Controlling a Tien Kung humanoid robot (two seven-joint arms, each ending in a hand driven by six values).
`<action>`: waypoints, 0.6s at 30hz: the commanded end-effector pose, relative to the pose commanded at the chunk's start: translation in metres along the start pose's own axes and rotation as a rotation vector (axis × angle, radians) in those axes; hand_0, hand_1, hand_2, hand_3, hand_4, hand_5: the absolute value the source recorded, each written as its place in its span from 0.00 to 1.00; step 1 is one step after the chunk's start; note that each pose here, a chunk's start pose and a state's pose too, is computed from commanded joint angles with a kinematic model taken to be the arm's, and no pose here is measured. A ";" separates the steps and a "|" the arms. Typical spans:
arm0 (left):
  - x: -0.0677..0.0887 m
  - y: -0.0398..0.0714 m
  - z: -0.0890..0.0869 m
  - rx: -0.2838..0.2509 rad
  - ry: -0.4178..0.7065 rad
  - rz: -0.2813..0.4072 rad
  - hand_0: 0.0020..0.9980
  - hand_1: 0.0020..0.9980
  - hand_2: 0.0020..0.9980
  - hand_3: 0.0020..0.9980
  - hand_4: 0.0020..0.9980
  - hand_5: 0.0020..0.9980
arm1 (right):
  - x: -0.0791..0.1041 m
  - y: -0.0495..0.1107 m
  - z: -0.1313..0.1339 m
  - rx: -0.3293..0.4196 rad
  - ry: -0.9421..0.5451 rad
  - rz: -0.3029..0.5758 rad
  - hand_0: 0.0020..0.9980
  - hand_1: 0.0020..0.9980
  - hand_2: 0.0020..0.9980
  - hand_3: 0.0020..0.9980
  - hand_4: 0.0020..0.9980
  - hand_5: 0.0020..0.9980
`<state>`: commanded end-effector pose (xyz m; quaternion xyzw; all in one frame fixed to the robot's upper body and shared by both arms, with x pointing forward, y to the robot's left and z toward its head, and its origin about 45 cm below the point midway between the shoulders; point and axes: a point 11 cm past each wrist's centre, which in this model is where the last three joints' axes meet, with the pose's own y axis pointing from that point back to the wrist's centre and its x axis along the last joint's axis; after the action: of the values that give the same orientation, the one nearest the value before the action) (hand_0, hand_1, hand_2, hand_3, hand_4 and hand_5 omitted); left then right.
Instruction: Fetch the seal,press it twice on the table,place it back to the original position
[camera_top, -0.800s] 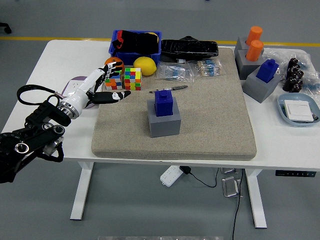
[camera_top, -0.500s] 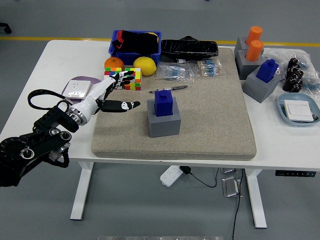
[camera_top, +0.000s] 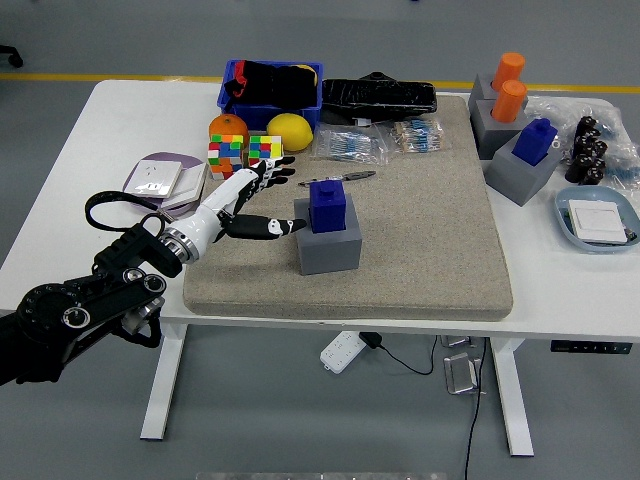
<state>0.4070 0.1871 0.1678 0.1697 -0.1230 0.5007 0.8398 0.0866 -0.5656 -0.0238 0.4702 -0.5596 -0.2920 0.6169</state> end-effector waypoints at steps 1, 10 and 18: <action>-0.002 -0.001 0.001 0.000 0.001 0.000 0.96 0.90 0.89 0.96 0.89 0.11 | 0.000 0.000 0.000 0.000 0.000 0.000 0.83 0.74 0.73 0.70 0.79 0.59; -0.013 -0.011 0.002 0.003 0.029 0.020 0.97 0.88 0.84 0.96 0.89 0.10 | 0.000 0.000 -0.001 0.000 0.002 0.000 0.83 0.74 0.73 0.70 0.79 0.59; -0.022 -0.013 0.000 0.017 0.032 0.016 0.96 0.87 0.82 0.97 0.91 0.09 | 0.000 0.000 0.000 -0.001 0.003 0.000 0.83 0.74 0.73 0.70 0.79 0.59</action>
<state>0.4083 0.1634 0.1569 0.1678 -0.1065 0.5113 0.8361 0.0866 -0.5655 -0.0239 0.4704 -0.5586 -0.2916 0.6178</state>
